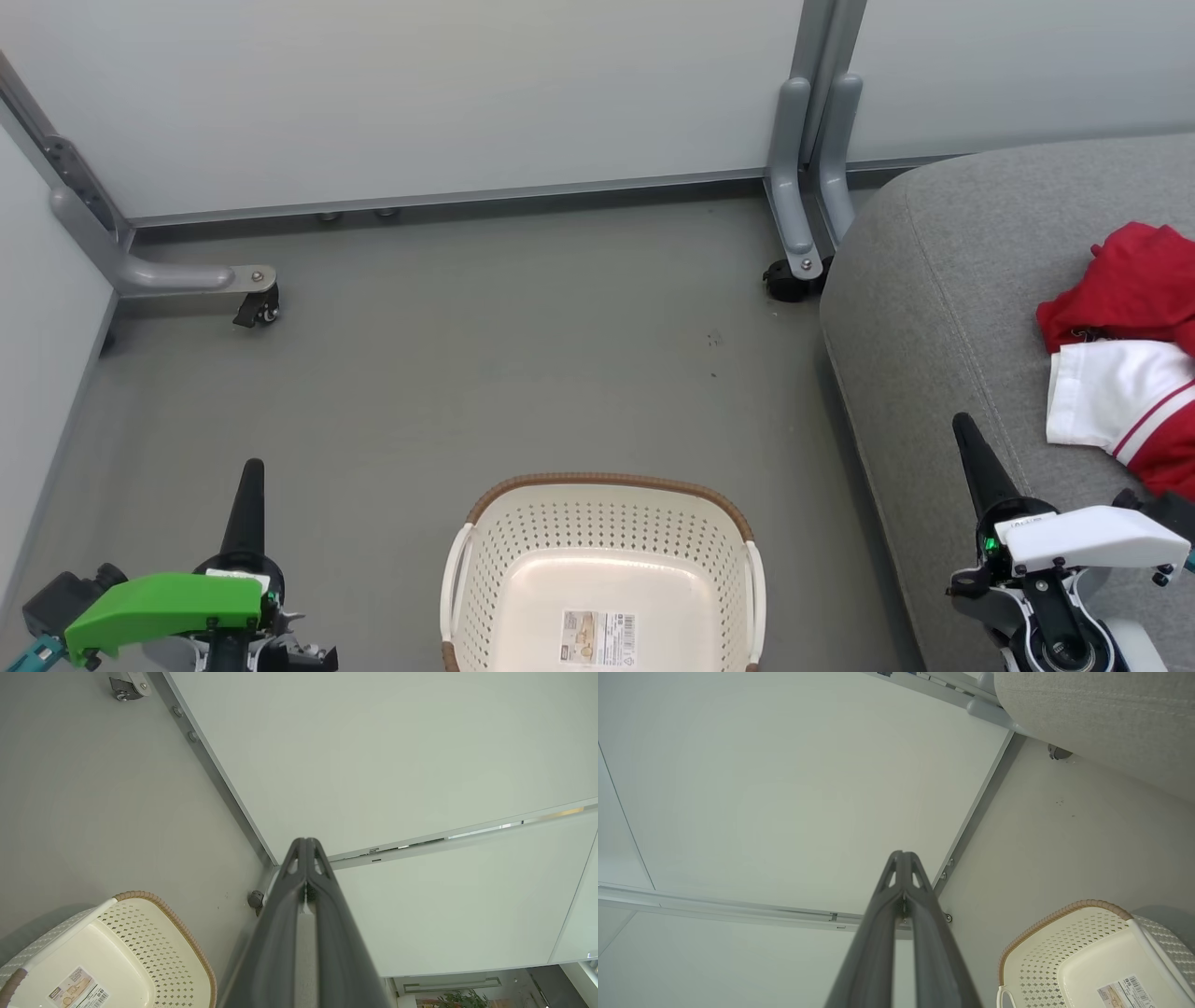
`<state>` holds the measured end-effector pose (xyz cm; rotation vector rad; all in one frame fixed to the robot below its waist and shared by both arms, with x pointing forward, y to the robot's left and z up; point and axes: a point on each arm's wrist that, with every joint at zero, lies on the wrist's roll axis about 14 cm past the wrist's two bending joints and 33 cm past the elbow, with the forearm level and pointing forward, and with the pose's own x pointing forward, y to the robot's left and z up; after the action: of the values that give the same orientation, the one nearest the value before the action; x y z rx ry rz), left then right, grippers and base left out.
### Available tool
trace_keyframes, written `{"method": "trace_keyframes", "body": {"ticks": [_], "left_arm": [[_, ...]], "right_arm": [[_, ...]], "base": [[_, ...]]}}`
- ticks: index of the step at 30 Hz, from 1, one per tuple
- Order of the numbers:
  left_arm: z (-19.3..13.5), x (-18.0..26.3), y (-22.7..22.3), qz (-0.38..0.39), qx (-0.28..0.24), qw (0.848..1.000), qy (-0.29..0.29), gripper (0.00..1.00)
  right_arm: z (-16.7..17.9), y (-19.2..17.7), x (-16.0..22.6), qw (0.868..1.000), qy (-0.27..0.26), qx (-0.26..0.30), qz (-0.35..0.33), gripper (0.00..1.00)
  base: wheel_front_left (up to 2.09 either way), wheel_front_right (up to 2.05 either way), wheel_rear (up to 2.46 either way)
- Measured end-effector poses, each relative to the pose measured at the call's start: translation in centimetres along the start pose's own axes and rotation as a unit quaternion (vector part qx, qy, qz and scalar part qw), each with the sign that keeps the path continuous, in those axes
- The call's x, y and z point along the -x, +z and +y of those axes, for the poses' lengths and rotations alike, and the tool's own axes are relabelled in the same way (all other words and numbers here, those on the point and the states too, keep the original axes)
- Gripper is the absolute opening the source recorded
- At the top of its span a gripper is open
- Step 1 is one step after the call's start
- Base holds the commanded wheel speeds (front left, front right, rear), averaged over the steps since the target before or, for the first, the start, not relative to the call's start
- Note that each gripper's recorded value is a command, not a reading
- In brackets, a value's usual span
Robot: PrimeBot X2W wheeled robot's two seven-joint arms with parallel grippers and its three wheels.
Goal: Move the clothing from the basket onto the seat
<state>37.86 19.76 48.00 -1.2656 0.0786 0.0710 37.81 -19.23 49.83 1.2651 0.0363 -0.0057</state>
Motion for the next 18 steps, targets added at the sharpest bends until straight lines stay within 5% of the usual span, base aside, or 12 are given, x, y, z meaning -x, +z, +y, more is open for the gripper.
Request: {"method": "trace_keyframes", "body": {"ticks": [18], "left_arm": [[-1.0,-0.3,0.4,-0.001,0.075,0.997,-0.019,0.0]], "right_arm": [[0.0,0.4,-0.4,0.997,0.001,-0.074,-0.004,0.0]], "base": [[0.0,0.0,0.0]]}}
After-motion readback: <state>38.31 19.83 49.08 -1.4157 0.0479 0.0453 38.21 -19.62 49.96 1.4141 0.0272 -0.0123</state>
